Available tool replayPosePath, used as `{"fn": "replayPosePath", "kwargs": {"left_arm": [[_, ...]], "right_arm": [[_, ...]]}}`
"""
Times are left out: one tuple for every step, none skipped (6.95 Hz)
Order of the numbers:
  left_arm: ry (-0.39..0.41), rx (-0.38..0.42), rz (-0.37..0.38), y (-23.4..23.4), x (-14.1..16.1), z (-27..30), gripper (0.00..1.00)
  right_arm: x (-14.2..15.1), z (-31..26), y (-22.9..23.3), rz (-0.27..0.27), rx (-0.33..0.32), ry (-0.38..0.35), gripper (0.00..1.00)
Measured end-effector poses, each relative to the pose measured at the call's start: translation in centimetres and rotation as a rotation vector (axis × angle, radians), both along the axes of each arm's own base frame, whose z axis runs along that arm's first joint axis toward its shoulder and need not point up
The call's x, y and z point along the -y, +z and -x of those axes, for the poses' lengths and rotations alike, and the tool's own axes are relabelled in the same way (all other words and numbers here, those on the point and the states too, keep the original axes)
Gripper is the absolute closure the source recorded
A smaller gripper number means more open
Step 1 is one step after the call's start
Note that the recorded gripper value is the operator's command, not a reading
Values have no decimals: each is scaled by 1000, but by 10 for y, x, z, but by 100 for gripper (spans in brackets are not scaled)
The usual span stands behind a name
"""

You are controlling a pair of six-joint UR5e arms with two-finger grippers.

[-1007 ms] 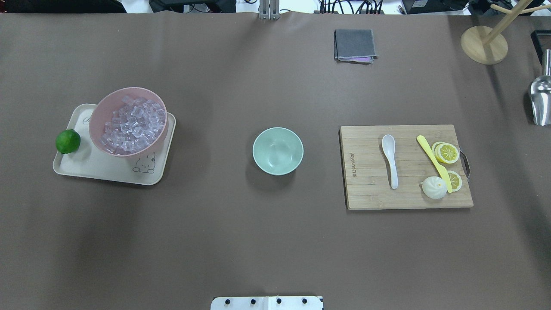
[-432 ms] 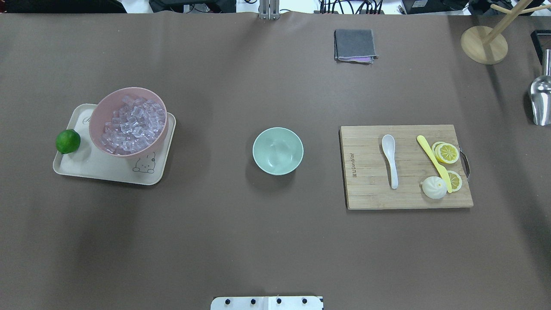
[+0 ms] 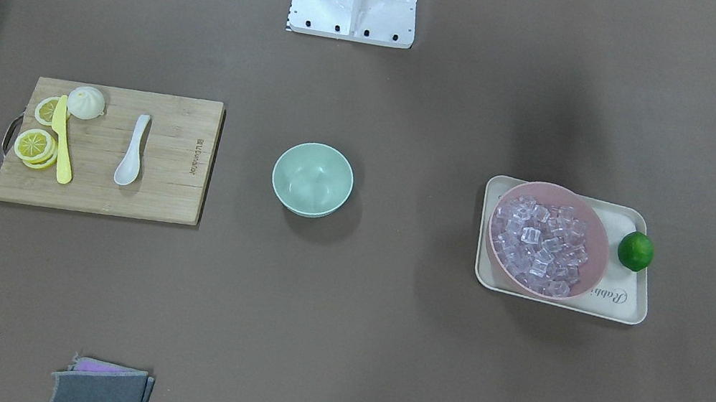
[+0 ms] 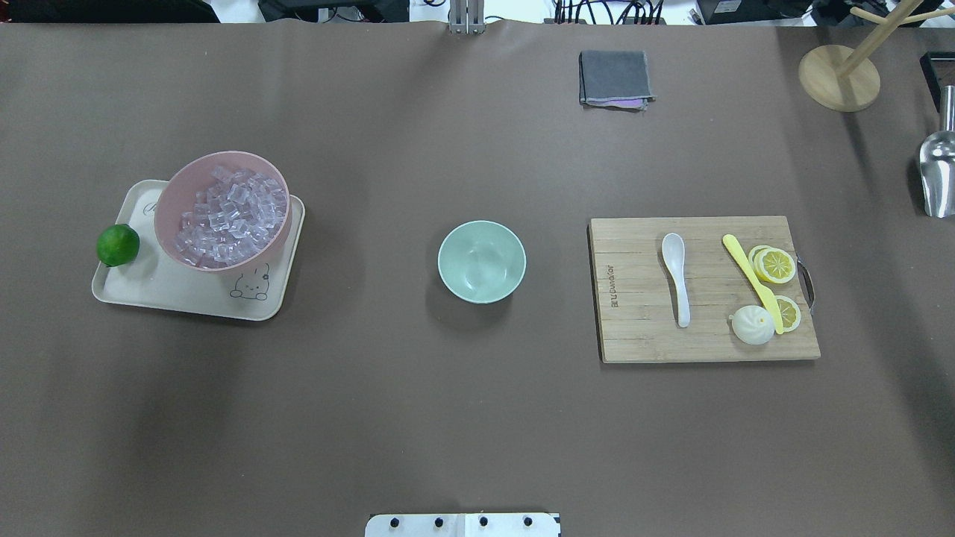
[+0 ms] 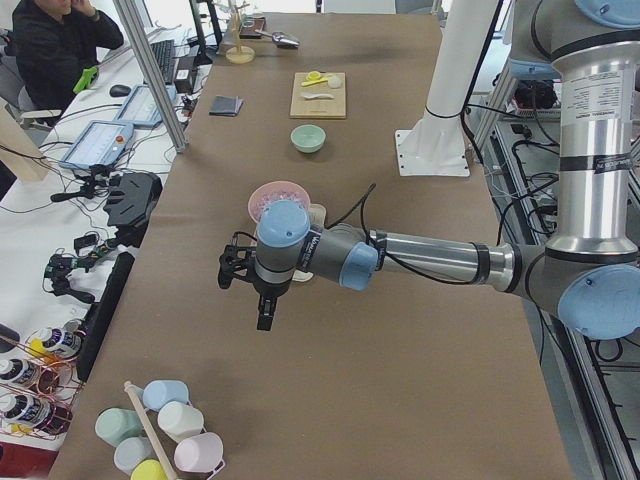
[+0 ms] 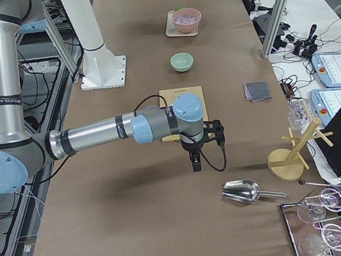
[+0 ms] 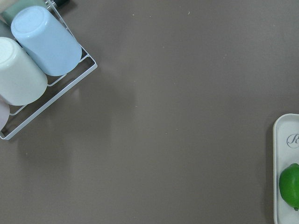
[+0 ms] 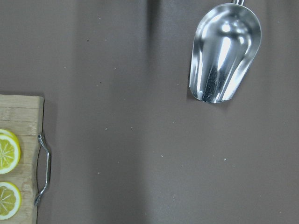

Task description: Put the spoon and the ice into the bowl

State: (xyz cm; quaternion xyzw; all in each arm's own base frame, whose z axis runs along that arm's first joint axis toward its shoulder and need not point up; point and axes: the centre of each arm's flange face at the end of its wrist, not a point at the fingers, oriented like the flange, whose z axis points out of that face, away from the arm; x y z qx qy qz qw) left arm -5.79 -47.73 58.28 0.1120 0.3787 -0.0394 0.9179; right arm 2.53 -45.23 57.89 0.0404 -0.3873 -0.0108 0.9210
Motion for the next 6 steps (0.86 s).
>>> {"fn": "replayPosePath", "kwargs": {"left_arm": [[2,0,-1,3,0,0,2],[3,-2,-5,5,0,-1,2],[4,-3,-13,4,1,-1,2],[4,-5,-23,3,1,-1,2],[7,-5,-30,1,2,-3,2],[11,-6,-33,0,2,-4,2]], "right_arm": [[-1,0,0,1,4,-1,0],[-2,0,1,2,5,-2,0],[-3,0,1,3,5,-3,0],[-3,0,1,3,7,-3,0],[-3,0,1,3,9,-4,0],[-2,1,0,1,10,-4,0]]}}
